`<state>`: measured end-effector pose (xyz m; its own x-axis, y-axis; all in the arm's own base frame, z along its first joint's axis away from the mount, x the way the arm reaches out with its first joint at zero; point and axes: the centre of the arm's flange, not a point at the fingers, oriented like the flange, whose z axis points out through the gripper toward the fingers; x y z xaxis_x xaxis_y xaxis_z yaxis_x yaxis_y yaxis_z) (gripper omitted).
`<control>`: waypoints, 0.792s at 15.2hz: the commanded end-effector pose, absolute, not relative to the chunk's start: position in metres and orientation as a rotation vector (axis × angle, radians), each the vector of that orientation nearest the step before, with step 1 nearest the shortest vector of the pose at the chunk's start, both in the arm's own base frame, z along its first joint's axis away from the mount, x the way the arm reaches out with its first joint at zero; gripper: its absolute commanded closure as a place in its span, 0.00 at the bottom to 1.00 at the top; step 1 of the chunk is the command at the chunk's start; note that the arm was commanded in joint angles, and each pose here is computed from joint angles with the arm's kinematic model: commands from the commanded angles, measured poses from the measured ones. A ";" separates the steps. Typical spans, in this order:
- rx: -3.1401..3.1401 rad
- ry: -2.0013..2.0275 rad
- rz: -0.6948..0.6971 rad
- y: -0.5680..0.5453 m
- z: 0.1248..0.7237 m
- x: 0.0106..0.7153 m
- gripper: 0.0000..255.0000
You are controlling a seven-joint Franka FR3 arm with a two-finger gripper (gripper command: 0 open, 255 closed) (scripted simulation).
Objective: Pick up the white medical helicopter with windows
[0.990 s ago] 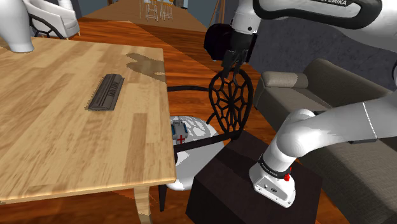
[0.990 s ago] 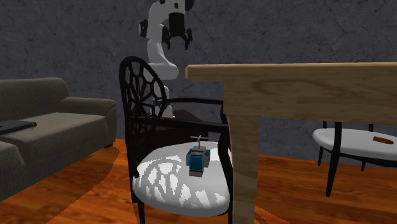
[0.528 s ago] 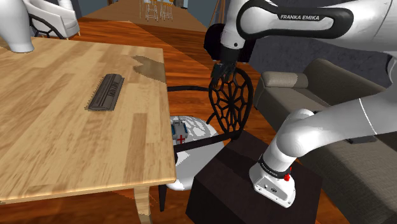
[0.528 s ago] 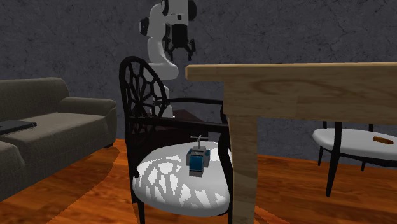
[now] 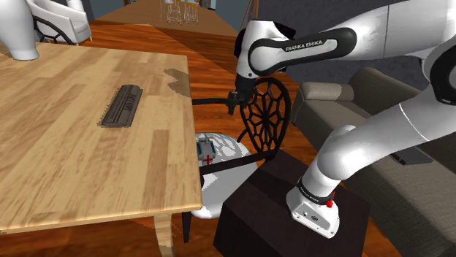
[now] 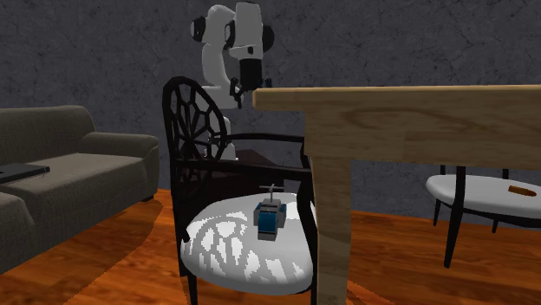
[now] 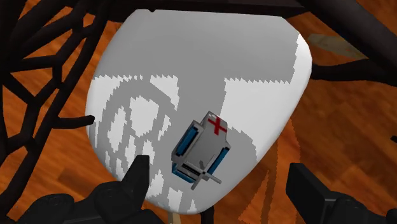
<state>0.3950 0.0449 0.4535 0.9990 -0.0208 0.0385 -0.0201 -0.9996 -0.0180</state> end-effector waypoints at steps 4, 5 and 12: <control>-3.125 0.055 -0.092 0.045 0.397 0.427 0.00; -3.125 0.060 -0.098 0.045 0.386 0.434 0.00; -3.126 0.092 -0.136 0.046 0.309 0.481 0.00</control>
<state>0.4780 0.0468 0.3193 0.9952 -0.0560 0.0806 -0.0551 -0.9984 -0.0132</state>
